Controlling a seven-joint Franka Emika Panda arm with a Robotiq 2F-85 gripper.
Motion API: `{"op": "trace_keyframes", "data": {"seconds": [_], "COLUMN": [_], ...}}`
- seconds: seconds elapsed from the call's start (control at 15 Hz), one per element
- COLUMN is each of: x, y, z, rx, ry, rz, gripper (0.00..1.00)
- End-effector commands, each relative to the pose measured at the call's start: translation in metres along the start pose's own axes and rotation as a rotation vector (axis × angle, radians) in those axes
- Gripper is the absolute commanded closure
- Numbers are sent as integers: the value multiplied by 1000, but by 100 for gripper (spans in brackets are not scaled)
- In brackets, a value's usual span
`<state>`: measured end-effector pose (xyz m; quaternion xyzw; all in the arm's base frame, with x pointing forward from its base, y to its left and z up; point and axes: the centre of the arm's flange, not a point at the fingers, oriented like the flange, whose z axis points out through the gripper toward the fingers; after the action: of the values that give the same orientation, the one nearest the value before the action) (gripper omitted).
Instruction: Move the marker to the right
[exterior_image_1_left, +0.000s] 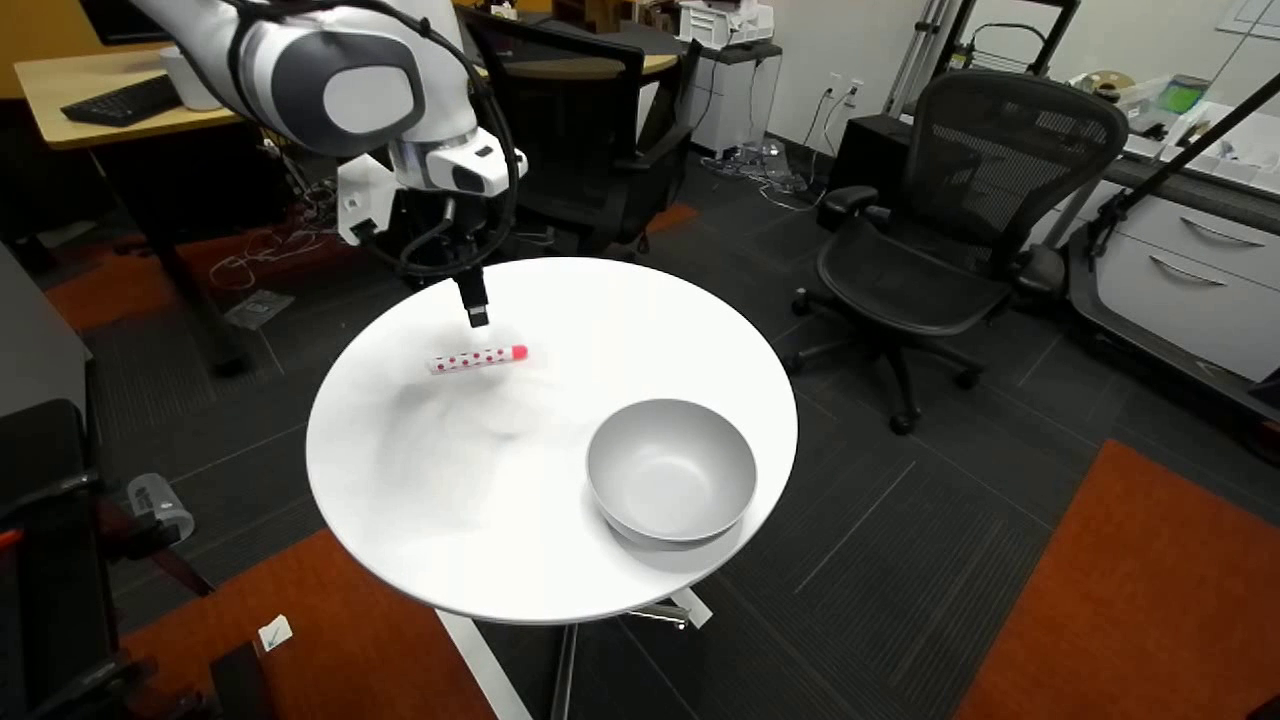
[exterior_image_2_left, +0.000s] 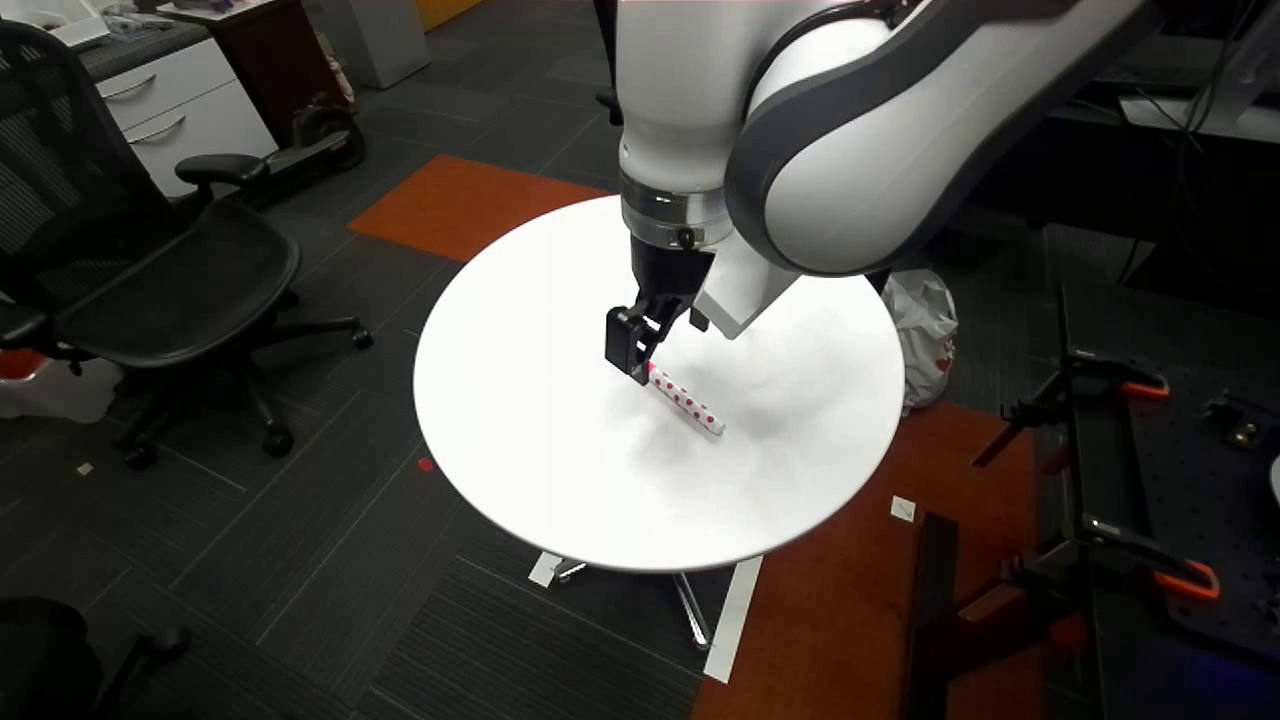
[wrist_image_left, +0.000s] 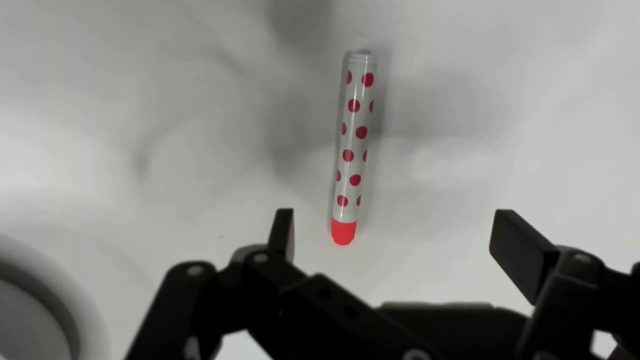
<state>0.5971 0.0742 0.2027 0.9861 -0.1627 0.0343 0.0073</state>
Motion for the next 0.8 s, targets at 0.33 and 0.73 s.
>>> {"op": "trace_keyframes", "data": {"seconds": [0.33, 0.73], "x": [21, 23], "y": [-6, -6], "z": [37, 52], "rx": [-49, -54], "ry": [35, 15], "rz": [16, 14], "gripper": [0, 0]}}
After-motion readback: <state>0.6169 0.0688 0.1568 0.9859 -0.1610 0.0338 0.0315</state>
